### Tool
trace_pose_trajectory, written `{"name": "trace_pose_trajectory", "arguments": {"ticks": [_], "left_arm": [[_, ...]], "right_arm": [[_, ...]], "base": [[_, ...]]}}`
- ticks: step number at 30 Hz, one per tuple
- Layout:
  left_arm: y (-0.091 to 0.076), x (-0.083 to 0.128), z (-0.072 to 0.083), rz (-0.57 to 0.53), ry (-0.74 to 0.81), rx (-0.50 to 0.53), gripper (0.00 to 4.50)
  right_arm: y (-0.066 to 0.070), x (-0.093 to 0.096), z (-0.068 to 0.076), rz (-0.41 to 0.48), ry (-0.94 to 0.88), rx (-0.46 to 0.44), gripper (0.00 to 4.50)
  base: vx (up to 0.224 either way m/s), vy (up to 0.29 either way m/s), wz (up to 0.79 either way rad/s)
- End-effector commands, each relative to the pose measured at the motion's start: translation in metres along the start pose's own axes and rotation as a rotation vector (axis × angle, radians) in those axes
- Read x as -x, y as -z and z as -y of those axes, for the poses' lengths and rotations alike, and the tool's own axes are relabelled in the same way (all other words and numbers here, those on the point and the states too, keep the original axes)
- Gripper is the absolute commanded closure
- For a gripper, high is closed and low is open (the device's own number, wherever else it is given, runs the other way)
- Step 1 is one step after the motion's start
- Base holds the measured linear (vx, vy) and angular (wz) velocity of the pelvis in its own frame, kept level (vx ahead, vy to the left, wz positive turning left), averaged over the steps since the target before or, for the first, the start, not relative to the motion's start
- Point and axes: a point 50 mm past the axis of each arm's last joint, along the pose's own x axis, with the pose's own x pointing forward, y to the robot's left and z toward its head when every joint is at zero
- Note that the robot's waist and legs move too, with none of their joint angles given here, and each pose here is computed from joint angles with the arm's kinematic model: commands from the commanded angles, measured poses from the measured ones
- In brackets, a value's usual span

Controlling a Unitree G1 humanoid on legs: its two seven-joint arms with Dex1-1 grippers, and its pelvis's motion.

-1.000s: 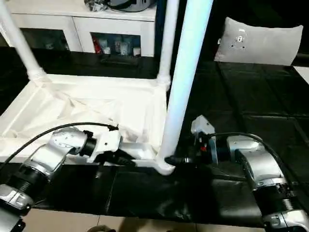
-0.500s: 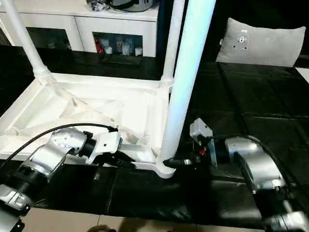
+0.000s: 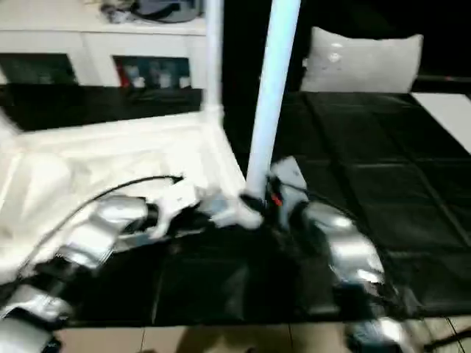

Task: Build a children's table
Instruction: Rotate leg to tighten

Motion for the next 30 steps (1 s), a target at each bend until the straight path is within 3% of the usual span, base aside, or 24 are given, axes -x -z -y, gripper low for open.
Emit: {"name": "trace_pose_trajectory", "arguments": {"ticks": [1, 3, 4, 6, 8, 10, 15, 22, 23, 26, 29, 30], "left_arm": [[-0.029, -0.024, 0.019, 0.084, 0.067, -0.042, 4.50], [-0.036, -0.031, 0.013, 0.085, -0.040, 0.009, 4.50], [-0.036, -0.031, 0.013, 0.079, -0.048, -0.001, 4.50], [-0.036, -0.031, 0.012, 0.068, -0.059, -0.019, 4.50], [-0.033, -0.028, 0.009, 0.060, -0.062, -0.031, 4.50], [-0.030, -0.025, 0.008, 0.056, -0.057, -0.047, 4.50], [-0.020, -0.014, 0.002, 0.040, -0.037, -0.069, 4.50], [-0.005, -0.001, -0.001, 0.017, 0.053, -0.127, 4.50], [-0.003, 0.005, -0.001, 0.022, 0.113, -0.158, 4.50], [-0.001, 0.011, 0.000, 0.020, 0.196, -0.193, 4.50], [0.003, 0.017, 0.002, -0.001, 0.275, -0.261, 4.50], [0.004, 0.019, 0.003, -0.003, 0.319, -0.271, 4.50]], "right_arm": [[0.007, -0.017, -0.017, -0.042, -0.002, -0.039, 2.54], [0.004, -0.024, -0.023, -0.015, 0.007, -0.026, 2.54], [0.004, -0.024, -0.023, -0.010, 0.010, -0.023, 2.00], [0.003, -0.024, -0.022, -0.004, 0.019, -0.021, 1.87], [0.001, -0.019, -0.018, 0.028, 0.000, -0.014, 1.85], [0.001, -0.015, -0.015, 0.034, -0.008, 0.002, 1.46], [0.002, 0.004, 0.001, 0.076, -0.061, 0.027, 1.01], [0.005, 0.032, 0.024, 0.056, -0.151, 0.116, 0.46], [0.005, 0.043, 0.031, 0.026, -0.207, 0.172, 0.24], [0.004, 0.052, 0.038, -0.002, -0.257, 0.217, 0.03], [0.000, 0.059, 0.040, -0.012, -0.343, 0.231, 0.03], [-0.002, 0.063, 0.038, -0.024, -0.412, 0.240, 0.22]], "base": [[0.000, 0.000, 0.00], [0.000, 0.000, 0.00], [0.000, 0.000, 0.00], [0.000, 0.000, 0.00], [0.000, 0.000, 0.00], [0.000, 0.000, 0.00], [0.000, 0.000, 0.00], [0.000, 0.000, 0.00], [0.000, 0.000, 0.00], [0.000, 0.000, 0.00], [0.000, 0.000, 0.00], [0.000, 0.000, 0.00]]}}
